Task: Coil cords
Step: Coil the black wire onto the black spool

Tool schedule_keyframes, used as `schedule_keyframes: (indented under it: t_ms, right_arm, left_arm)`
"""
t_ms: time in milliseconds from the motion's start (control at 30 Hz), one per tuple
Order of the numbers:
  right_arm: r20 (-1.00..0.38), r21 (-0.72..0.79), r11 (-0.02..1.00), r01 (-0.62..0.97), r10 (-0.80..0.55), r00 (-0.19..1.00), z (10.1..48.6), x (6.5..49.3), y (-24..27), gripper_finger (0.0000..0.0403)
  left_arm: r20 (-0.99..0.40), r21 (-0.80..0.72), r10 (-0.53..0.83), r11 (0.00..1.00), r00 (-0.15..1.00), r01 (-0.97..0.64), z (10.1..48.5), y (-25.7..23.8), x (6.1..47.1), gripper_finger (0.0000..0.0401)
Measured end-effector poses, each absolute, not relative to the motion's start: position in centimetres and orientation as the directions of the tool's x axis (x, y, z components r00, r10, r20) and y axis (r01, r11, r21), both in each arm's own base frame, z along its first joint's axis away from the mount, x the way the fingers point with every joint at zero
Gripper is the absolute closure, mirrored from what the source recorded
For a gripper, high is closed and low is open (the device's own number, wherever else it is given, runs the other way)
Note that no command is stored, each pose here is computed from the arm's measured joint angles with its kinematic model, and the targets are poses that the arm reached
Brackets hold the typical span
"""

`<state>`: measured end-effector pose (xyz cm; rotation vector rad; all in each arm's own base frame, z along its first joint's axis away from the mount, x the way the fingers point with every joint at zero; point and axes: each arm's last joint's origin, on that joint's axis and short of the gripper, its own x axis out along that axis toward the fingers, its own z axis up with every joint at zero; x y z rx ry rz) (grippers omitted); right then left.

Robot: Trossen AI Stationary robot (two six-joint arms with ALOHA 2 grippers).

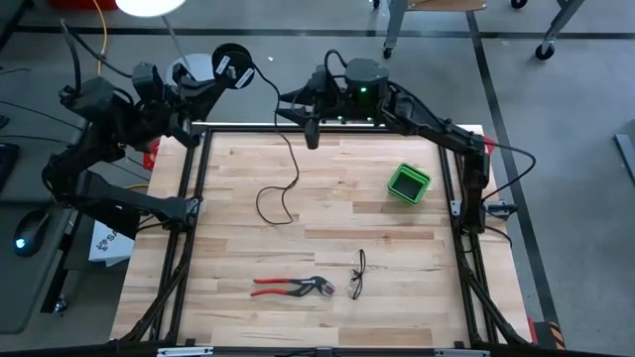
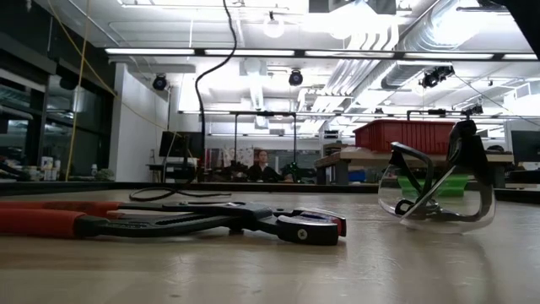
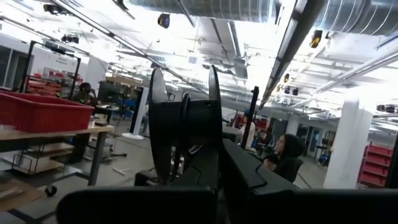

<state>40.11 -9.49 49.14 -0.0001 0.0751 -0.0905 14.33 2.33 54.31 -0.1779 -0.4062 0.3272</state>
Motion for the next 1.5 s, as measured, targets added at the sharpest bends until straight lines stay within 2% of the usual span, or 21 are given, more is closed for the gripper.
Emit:
schedule_keyframes:
  t_ms: [367,600,933,1233,1333,1433,1500]
  right_arm:
    - [-0.036,0.059,0.996,0.064,-0.062,0.997,49.9,39.5,-9.5,0.0258]
    - [-0.039,0.054,0.996,0.067,-0.065,0.997,50.3,39.0,-9.3,0.0260]
    - [-0.026,0.074,0.994,0.077,-0.075,0.997,50.9,38.4,-9.2,0.0301]
    - [-0.011,0.075,0.994,0.076,-0.076,0.997,51.0,38.4,-9.2,0.0306]
    - [-0.014,0.065,0.995,0.072,-0.071,0.997,51.0,38.5,-8.9,0.0334]
    - [-0.013,0.053,0.997,0.056,-0.055,0.998,51.0,38.6,-8.2,0.0389]
    - [-0.010,0.046,0.997,0.060,-0.059,0.998,51.0,38.9,-7.2,0.0392]
  left_arm:
    - [0.333,-0.246,0.354,0.927,0.874,-0.282,53.8,2.6,16.4,0.0401]
    - [0.362,-0.250,0.366,0.924,0.857,-0.289,54.1,2.6,16.4,0.0401]
    - [0.377,-0.259,0.366,0.924,0.851,-0.282,54.3,2.6,16.5,0.0401]
    - [0.373,-0.267,0.366,0.922,0.853,-0.279,54.2,2.7,16.8,0.0401]
    - [0.374,-0.268,0.367,0.922,0.852,-0.280,54.2,2.7,16.8,0.0401]
    - [0.369,-0.278,0.388,0.913,0.844,-0.298,54.1,2.7,16.8,0.0401]
    - [0.371,-0.298,0.410,0.902,0.833,-0.311,54.2,2.8,16.8,0.0401]
